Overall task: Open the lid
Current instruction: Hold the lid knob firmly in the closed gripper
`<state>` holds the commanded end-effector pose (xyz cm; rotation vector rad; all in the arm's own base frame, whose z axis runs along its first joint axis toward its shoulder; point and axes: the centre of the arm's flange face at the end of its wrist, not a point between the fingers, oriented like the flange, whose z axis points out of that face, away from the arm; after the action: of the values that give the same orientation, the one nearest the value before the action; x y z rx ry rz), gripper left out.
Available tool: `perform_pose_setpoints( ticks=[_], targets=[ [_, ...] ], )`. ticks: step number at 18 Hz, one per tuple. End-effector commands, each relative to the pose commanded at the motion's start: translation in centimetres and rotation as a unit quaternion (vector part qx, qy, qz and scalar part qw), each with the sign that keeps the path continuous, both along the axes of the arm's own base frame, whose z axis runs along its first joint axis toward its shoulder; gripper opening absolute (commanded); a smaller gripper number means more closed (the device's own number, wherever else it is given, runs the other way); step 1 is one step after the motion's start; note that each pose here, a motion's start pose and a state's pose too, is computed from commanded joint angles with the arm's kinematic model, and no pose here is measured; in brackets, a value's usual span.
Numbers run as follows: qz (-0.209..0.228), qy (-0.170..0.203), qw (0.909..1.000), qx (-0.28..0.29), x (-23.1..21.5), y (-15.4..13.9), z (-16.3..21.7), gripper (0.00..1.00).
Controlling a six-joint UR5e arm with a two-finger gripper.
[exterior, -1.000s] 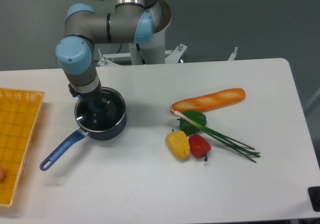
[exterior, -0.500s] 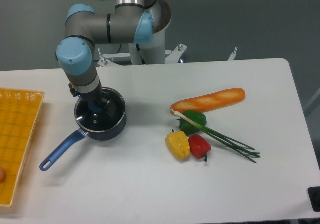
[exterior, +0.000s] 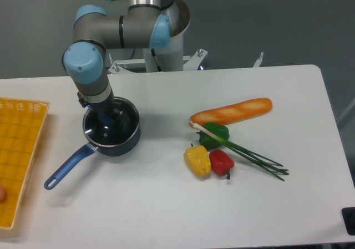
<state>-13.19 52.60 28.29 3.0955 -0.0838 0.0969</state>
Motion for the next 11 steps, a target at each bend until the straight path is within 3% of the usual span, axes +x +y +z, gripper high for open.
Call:
perform_pose_setpoints(
  ticks=[7,8,11],
  targets=[
    [-0.016,-0.002,0.9999,-0.002,-0.14,-0.11,0.06,0.81],
    [-0.015,-0.002,0.9999,-0.002,-0.3,-0.15,0.06,0.73],
    [-0.015,-0.002,0.9999,-0.003,-0.36,-0.2,0.03,0.63]
  ],
)
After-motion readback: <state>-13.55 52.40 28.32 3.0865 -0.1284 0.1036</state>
